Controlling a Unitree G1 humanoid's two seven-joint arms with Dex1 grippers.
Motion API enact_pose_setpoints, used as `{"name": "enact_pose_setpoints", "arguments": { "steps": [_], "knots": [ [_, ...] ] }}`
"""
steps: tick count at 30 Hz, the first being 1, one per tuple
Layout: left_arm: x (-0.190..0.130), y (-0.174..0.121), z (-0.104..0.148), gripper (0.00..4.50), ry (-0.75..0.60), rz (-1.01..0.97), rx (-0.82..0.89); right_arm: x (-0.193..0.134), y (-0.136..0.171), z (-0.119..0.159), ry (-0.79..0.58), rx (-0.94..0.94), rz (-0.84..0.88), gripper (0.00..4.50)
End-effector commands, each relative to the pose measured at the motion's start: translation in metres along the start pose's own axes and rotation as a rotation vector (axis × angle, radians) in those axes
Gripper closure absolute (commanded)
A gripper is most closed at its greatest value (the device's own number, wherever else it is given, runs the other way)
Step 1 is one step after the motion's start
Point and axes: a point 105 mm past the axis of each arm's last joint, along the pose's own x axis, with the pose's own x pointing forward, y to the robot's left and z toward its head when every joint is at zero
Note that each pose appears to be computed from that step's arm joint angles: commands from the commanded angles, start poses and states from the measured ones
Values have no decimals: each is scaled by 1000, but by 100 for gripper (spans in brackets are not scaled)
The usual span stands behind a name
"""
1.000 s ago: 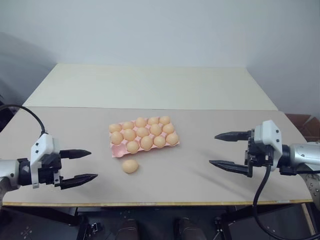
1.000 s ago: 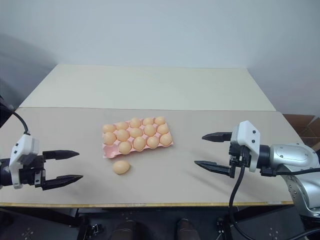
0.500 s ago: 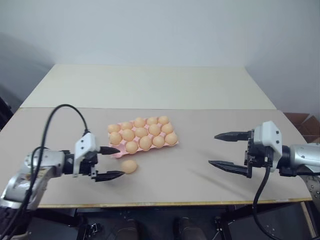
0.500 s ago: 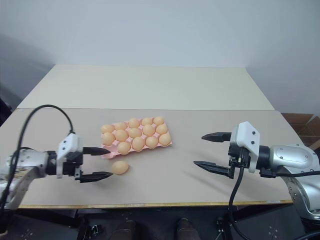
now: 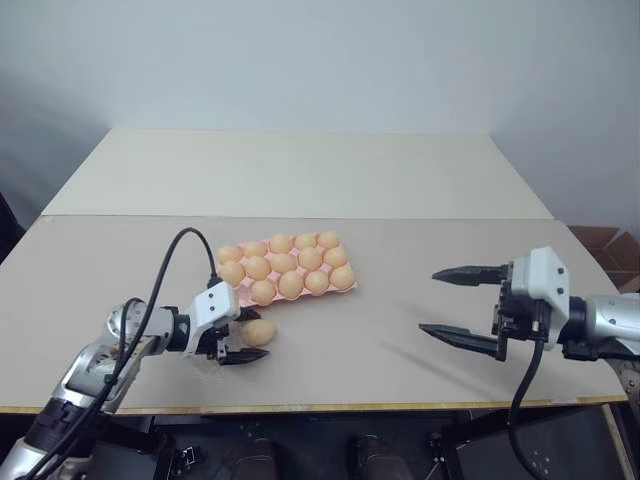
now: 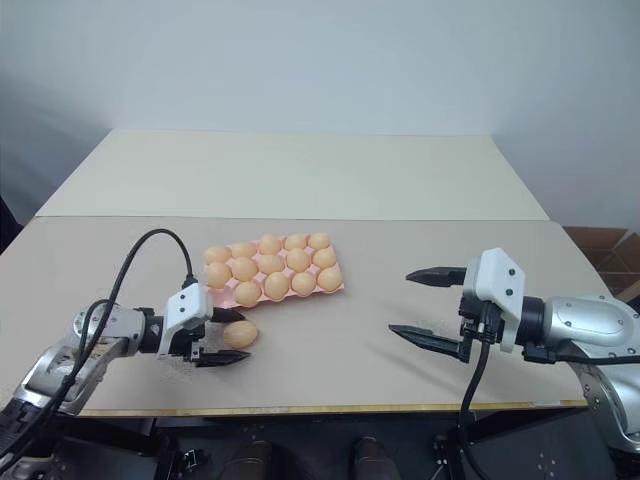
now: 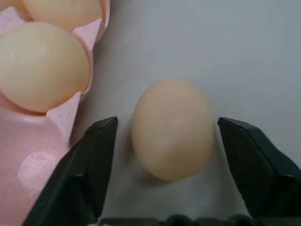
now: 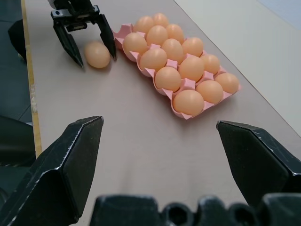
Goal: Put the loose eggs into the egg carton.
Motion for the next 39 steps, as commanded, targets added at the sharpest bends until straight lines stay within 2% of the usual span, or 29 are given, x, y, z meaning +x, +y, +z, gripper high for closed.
{"name": "enact_pose_setpoints", "arguments": {
  "steps": [1, 4, 6, 11, 13, 19, 22, 31, 39],
  "knots": [
    [-2, 2, 12, 179, -27, -2, 43, -4, -1, 11, -26, -37, -17, 0],
    [-6, 1, 15, 272, -45, -3, 46, -4, -2, 11, -26, -38, -21, 0],
    [-9, 3, 18, 272, -54, 8, 42, -4, -3, 10, -26, -37, -23, 0],
    [-38, 11, 45, 272, -215, 70, 10, -4, -2, 9, -25, -35, -22, 0],
    [-47, 19, 49, 272, -238, 127, -11, -4, -2, 9, -26, -34, -21, 0],
    [-57, 45, 24, 272, -84, 302, -40, -1, -4, 9, -31, -37, -11, 0],
    [-55, 56, 19, 272, -72, 357, -69, -1, -4, 10, -35, -38, -8, 0],
    [-52, 57, 24, 6, -85, 341, -73, -3, -3, 11, -33, -38, -12, 0],
    [-83, 57, 31, 2, -127, 377, -18, -3, -4, 9, -33, -33, -14, 0]
  ]
}}
